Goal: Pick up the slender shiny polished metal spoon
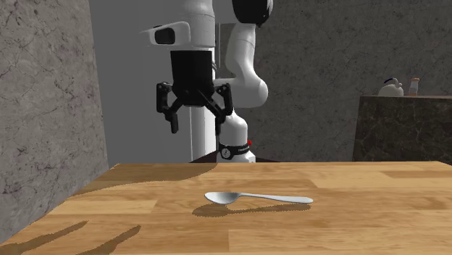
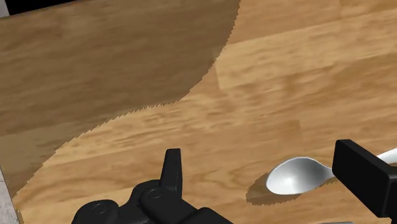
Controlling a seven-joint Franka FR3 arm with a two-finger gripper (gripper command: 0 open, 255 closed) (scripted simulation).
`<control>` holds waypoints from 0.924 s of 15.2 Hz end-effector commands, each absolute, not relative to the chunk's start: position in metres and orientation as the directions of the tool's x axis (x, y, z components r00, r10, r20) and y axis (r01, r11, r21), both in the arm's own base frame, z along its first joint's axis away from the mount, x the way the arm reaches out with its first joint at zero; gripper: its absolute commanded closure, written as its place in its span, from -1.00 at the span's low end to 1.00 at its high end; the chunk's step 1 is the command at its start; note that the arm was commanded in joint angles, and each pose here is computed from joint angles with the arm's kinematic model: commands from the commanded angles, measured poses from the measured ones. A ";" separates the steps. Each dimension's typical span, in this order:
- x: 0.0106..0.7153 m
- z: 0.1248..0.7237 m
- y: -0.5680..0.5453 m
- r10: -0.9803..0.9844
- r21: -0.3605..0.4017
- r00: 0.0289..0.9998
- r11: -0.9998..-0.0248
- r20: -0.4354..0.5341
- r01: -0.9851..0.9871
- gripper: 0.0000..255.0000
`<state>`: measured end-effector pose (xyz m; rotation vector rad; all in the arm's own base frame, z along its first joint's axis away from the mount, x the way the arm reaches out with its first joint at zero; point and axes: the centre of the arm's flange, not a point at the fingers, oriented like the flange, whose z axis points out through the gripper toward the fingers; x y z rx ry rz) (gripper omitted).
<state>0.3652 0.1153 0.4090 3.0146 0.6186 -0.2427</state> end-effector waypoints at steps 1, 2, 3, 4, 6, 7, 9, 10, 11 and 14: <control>0.370 0.391 0.134 0.421 0.005 0.893 -0.904 -0.161 0.427 -1.00; 0.372 0.382 0.142 0.437 -0.003 0.885 -0.897 -0.161 0.442 -1.00; 0.375 0.373 0.151 0.453 -0.010 0.877 -0.889 -0.160 0.458 -1.00; 0.377 0.365 0.160 0.469 -0.018 0.869 -0.881 -0.158 0.473 -1.00; 0.381 0.347 0.178 0.501 -0.034 0.851 -0.864 -0.156 0.503 -1.00; 0.381 0.345 0.181 0.505 -0.036 0.849 -0.862 -0.155 0.506 -1.00; 0.381 0.334 0.181 0.505 -0.036 0.849 -0.862 -0.155 0.506 -1.00; 0.381 0.329 0.181 0.505 -0.036 0.849 -0.862 -0.155 0.506 -1.00; 0.381 0.324 0.181 0.505 -0.036 0.849 -0.862 -0.155 0.506 -1.00; 0.381 0.305 0.181 0.505 -0.036 0.849 -0.862 -0.155 0.506 -1.00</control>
